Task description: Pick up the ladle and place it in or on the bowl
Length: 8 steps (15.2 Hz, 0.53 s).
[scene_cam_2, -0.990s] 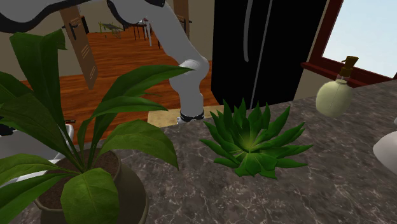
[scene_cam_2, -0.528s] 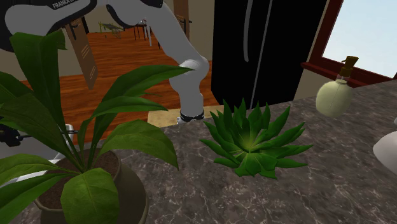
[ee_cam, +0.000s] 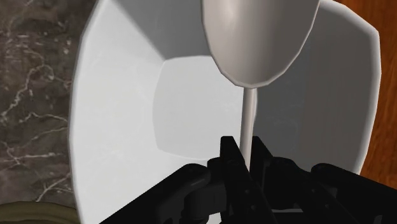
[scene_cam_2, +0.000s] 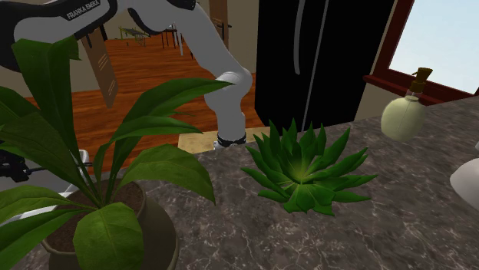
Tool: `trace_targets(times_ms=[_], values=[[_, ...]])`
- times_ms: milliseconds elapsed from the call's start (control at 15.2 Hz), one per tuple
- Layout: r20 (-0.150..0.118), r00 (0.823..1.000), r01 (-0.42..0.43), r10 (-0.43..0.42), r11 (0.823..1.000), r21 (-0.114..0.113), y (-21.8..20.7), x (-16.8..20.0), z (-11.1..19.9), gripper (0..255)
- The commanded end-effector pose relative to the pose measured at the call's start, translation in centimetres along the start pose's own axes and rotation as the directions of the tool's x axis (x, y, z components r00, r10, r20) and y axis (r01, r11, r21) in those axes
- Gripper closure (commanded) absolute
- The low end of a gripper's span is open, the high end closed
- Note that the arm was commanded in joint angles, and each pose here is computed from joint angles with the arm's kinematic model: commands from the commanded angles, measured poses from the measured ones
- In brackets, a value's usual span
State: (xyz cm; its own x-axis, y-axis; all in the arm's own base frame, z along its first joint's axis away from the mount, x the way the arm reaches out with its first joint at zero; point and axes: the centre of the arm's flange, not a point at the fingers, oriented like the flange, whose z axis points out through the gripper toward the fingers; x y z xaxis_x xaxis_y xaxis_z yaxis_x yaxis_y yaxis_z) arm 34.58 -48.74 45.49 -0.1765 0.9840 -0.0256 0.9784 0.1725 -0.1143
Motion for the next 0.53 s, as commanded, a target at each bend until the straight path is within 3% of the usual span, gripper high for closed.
trace_targets(times_ms=[0,66,132,462], values=[[0.000,1.000,0.000,0.000,1.000,0.000,0.00,0.00,0.01,255],[0.000,1.000,0.000,0.000,1.000,0.000,0.00,0.00,0.00,255],[0.000,1.000,0.000,0.000,1.000,0.000,0.00,0.00,0.00,0],[0.000,1.000,0.000,0.000,1.000,0.000,0.00,0.00,0.00,0]])
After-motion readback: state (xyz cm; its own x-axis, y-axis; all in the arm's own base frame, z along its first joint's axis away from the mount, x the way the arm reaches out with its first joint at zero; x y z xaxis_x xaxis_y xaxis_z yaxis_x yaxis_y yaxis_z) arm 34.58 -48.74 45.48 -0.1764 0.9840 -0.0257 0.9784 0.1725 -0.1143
